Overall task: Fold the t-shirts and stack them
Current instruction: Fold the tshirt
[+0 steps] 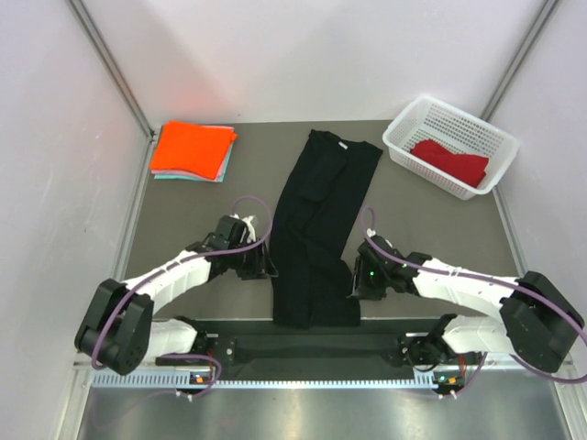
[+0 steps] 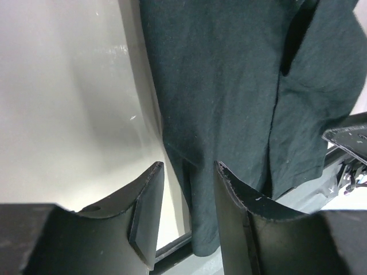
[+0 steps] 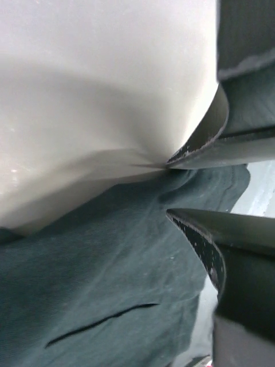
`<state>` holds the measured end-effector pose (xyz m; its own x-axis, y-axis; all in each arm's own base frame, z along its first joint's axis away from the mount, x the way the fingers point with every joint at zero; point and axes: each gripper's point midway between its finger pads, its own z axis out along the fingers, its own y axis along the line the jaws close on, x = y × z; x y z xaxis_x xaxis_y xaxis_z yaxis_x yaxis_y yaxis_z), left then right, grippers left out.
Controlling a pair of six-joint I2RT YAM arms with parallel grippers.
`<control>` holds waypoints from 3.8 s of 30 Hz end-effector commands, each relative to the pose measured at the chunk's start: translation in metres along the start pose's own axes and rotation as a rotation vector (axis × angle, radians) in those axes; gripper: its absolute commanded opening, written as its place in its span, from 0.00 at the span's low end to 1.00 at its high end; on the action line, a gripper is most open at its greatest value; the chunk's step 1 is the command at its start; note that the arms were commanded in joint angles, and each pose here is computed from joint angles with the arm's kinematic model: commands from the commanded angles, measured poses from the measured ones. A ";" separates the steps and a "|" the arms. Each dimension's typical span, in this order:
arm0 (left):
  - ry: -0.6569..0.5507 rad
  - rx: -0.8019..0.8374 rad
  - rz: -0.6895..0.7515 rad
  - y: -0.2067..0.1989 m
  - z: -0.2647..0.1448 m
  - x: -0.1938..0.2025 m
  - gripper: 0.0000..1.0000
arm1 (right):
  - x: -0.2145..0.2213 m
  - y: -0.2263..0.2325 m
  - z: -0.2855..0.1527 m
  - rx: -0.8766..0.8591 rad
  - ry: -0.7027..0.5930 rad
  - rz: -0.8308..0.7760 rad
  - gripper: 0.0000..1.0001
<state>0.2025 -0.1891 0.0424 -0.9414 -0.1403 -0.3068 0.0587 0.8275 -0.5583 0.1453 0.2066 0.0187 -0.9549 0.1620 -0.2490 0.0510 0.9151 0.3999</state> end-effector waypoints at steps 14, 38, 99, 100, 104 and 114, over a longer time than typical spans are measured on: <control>-0.008 -0.074 0.039 0.001 0.006 -0.009 0.44 | 0.006 -0.007 -0.023 -0.042 -0.016 -0.001 0.42; -0.347 -0.004 0.387 -0.081 0.079 -0.344 0.51 | -0.291 0.037 -0.075 -0.122 -0.539 -0.066 0.51; -0.639 0.115 0.018 0.007 0.129 -0.434 0.00 | -0.476 0.032 0.031 -0.041 -0.751 0.033 0.47; -0.643 0.112 0.014 0.007 0.128 -0.435 0.00 | -0.475 0.032 0.037 -0.038 -0.738 0.033 0.48; -0.669 0.098 -0.029 0.013 0.125 -0.441 0.00 | -0.479 0.042 0.038 -0.064 -0.743 0.011 0.47; -0.734 0.106 -0.162 0.030 0.125 -0.450 0.00 | -0.490 0.046 0.065 -0.060 -0.722 -0.013 0.45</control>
<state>0.6554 -0.1900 0.0426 -0.5728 -0.5527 -0.6053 0.0308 0.7234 -0.6897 0.6239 0.1806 0.0918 -0.5416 0.3944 -0.7424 0.0504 0.8967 0.4397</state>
